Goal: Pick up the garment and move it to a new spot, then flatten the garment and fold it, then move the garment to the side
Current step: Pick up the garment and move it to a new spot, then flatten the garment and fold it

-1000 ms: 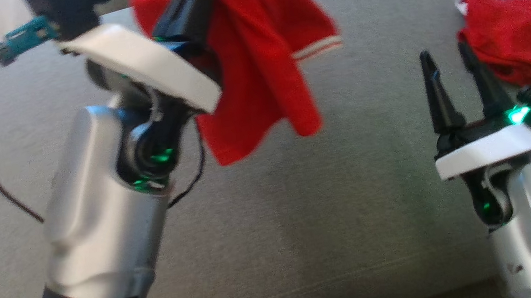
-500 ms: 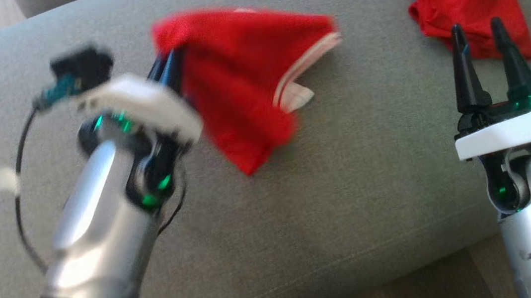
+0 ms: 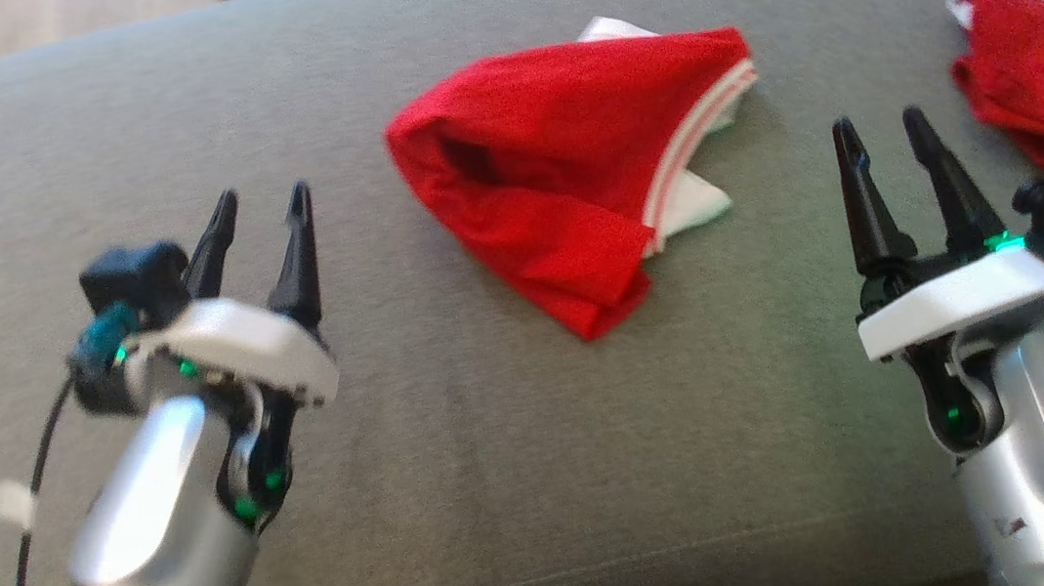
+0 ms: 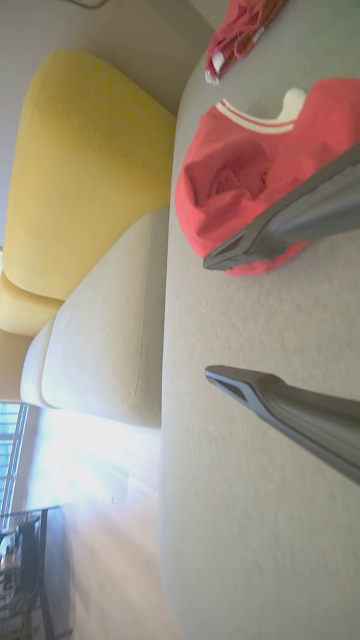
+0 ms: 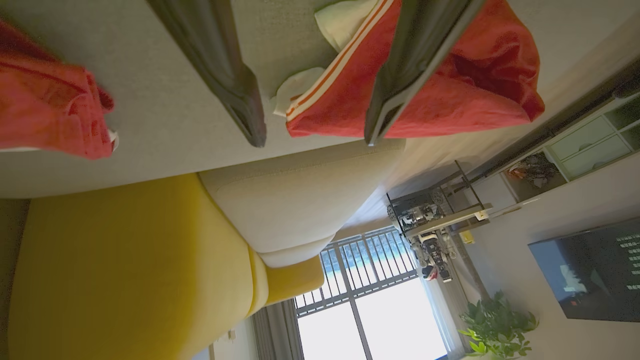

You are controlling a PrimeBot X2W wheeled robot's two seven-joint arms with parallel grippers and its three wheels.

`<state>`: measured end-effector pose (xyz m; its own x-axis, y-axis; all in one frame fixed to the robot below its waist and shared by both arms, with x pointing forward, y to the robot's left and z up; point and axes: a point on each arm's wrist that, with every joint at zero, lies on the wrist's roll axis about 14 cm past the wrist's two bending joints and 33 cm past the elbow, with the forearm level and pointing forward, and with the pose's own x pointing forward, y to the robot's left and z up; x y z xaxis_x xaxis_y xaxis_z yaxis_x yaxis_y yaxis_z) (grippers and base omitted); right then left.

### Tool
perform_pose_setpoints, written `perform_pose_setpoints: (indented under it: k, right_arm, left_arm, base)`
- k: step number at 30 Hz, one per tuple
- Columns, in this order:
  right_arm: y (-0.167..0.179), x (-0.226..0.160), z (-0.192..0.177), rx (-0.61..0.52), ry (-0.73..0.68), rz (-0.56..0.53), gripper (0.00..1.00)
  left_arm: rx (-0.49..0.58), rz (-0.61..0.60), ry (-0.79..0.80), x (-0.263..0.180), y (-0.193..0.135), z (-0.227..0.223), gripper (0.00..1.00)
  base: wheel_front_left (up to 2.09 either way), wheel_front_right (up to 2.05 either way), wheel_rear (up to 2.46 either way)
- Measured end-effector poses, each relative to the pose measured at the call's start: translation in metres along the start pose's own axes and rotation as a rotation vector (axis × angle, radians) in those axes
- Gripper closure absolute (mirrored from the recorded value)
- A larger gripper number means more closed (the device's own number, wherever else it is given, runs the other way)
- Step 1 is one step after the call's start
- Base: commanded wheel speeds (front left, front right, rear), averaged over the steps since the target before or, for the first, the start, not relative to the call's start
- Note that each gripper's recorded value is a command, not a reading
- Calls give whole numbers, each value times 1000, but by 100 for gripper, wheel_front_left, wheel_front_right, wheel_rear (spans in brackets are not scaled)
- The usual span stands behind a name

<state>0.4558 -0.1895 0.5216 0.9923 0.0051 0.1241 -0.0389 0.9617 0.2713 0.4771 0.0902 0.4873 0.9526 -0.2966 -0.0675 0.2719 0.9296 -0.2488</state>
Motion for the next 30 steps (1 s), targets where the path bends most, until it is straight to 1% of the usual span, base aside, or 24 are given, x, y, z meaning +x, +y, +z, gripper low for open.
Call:
perform_pose_setpoints:
  k: [3, 5, 8, 10, 11, 13, 16, 22, 27, 30]
  right_arm:
    - [9, 2, -20, 51, 56, 8, 0]
    - [16, 3, -33, 67, 95, 17, 0]
    - [30, 6, -48, 26, 143, 55, 0]
    - [34, 9, -57, 24, 171, 57, 0]
    - [36, 11, -63, 26, 188, 57, 0]
    - [41, 14, -75, 38, 225, 55, 0]
    - [48, 21, -90, 48, 275, 53, 0]
    - [56, 41, -114, 143, 371, 8, 0]
    - [53, 48, -136, 163, 454, -19, 0]
    - [43, 49, -148, 163, 493, -50, 0]
  left_arm:
    - [92, 69, -38, -30, 24, 9, 0]
    - [123, 127, -87, -53, 36, 21, 0]
    - [161, 192, -134, -89, 45, 28, 0]
    - [235, 213, -143, -112, 45, 27, 0]
    - [249, 227, -145, -122, 45, 25, 0]
    - [244, 256, -139, -137, 43, 18, 0]
    - [203, 311, -143, -153, 46, 14, 0]
    - [198, 363, -149, -163, 60, 15, 0]
    - [195, 383, -135, -164, 66, 11, 0]
    - [196, 391, -127, -164, 69, 9, 0]
  base:
    - [0, 0, 0]
    - [0, 0, 0]
    - [0, 0, 0]
    - [0, 0, 0]
    - [0, 0, 0]
    - [0, 0, 0]
    - [0, 0, 0]
    - [0, 0, 0]
    - [0, 0, 0]
    - [0, 0, 0]
